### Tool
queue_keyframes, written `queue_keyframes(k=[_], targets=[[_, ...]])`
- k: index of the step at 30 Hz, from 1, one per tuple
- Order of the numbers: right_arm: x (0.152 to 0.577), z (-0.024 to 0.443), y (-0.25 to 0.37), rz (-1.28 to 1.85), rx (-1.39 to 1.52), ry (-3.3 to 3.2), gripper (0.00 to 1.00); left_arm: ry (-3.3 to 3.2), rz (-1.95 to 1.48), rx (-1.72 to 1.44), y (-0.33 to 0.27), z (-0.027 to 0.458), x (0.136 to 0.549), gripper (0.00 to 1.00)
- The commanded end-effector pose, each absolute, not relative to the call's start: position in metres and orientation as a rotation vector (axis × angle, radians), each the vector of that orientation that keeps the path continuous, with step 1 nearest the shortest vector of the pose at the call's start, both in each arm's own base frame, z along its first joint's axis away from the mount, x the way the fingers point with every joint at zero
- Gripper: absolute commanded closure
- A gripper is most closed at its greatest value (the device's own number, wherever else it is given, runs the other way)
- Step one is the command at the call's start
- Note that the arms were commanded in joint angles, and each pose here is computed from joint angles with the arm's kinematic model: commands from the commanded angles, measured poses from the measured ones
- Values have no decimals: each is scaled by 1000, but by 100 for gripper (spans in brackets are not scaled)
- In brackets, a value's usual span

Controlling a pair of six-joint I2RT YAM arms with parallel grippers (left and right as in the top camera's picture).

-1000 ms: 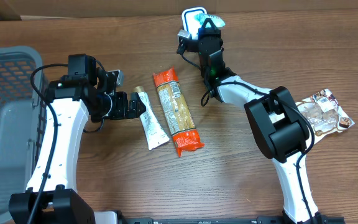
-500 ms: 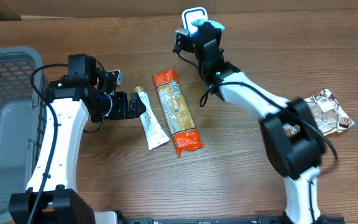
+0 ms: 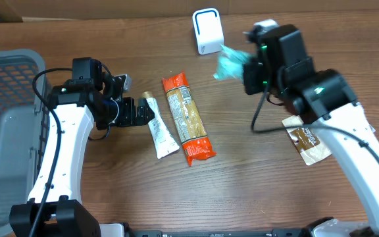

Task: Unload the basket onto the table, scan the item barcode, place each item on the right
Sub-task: 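Carry the mint-green package right and drop it by the cookie bag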

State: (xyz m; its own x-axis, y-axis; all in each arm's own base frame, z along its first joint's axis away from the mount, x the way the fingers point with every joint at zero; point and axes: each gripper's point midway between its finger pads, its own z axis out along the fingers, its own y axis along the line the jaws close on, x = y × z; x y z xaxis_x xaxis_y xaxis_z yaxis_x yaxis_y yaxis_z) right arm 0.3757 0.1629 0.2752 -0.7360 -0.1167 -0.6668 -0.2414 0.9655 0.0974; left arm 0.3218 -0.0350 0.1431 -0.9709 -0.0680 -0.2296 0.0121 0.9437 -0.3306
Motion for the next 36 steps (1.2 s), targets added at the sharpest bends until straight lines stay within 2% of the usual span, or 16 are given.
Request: queue_keyframes(k=[1,6,11,15,20,21,22,23,24,25,30,36], targets=[[361,229,118,313,137,2627,96,2860,-486,-12,-36,142,322,0],[349,173,51,239,440,2745,96,2860,-486,-12,-36,142,322,0],[347,122,-12,301,727,2703,96,2860,-486,-12,-36,142,322,0],[336,95,-52,289,929,2647,96,2860,-486,-12,-36,142,322,0],[322,84,-85,264,1069,2603,96,2860,-486,-12,-36,142,322,0],[320,84,-90,260,1093,2596,91,2860,-486,-12,-36,142,322,0],[317,83,-98,254,1126,2584,57,2860,-486,-12,-36,142,322,0],[314,83,-102,251,1148,2579,42,2860,-486,-12,-36,142,322,0],[312,83,-105,249,1162,2577,35,2860,-486,-12,-36,142,322,0],[310,82,-108,251,1180,2574,30,2860,-486,-12,-36,142,322,1],[301,86,-115,260,1215,2576,28,2860,-486,-12,-36,142,322,1],[321,126,-77,489,913,2589,18,2860,-486,-12,-36,142,322,0]])
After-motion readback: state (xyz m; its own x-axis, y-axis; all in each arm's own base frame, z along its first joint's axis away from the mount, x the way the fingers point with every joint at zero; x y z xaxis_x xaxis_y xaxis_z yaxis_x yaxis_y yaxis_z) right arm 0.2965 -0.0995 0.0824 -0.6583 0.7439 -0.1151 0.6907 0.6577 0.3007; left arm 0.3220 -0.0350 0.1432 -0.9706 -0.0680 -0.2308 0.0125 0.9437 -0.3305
